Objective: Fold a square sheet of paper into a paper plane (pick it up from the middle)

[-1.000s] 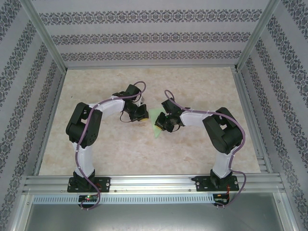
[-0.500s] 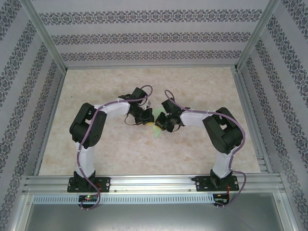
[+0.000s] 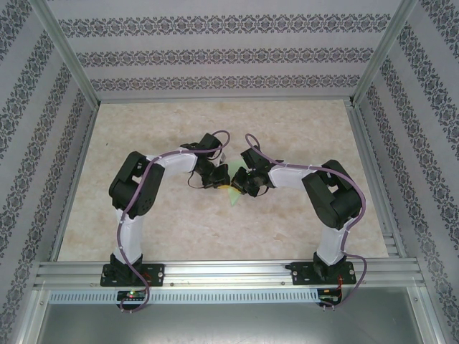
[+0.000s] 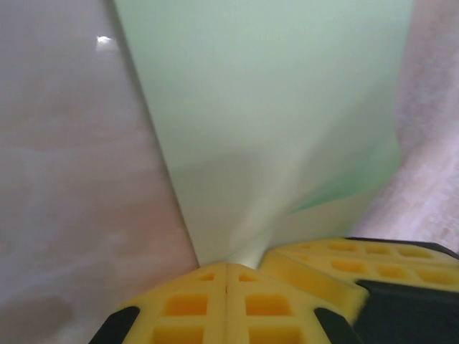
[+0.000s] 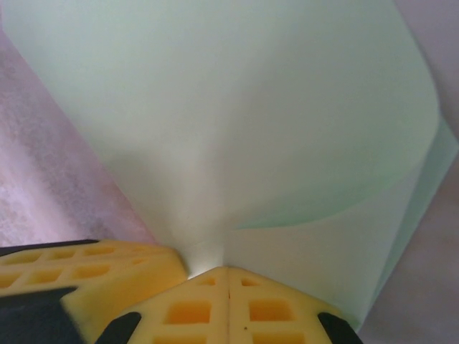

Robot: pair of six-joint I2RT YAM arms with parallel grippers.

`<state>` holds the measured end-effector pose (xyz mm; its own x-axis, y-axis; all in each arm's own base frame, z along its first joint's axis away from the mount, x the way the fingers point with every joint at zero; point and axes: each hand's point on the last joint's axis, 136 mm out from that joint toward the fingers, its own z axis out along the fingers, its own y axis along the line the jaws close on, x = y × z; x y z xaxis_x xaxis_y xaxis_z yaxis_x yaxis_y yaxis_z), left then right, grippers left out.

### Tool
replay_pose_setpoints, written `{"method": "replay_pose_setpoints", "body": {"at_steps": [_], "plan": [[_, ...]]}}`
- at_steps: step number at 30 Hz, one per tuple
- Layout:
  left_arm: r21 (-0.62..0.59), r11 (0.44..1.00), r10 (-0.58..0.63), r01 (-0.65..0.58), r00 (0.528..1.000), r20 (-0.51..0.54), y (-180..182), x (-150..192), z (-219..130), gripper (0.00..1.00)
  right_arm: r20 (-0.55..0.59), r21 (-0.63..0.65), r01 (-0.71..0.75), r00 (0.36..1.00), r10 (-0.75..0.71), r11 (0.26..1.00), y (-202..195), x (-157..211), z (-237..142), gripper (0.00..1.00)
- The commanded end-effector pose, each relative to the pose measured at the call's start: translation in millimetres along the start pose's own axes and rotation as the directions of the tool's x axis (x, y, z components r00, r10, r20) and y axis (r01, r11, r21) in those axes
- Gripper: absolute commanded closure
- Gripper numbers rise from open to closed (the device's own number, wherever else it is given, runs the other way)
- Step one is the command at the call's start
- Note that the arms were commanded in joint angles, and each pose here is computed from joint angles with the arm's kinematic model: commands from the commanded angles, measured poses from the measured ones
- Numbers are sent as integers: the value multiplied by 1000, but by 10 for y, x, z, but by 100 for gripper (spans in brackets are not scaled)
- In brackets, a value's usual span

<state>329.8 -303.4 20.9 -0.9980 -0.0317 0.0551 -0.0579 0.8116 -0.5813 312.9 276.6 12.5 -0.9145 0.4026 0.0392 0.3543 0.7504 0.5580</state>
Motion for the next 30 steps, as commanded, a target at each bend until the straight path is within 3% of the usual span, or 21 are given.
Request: {"method": "replay_pose_setpoints", "body": {"at_steps": [1,8,15,30], "plan": [[-24,1000,8,-8,1000,18,3,-48,95,100,-24,80,-30,999,32,996,-288,92,87,96],[-98,995,5,-3,1000,25,144,-30,106,100,-2,-53,61,998,-61,997,12,5,-62,95],[-229,973,16,-12,1000,12,347,35,129,100,68,-225,207,978,-197,952,306,-90,-405,93],[-415,909,48,-34,999,23,517,74,77,100,5,-182,282,958,-286,942,-43,12,-206,93]]}}
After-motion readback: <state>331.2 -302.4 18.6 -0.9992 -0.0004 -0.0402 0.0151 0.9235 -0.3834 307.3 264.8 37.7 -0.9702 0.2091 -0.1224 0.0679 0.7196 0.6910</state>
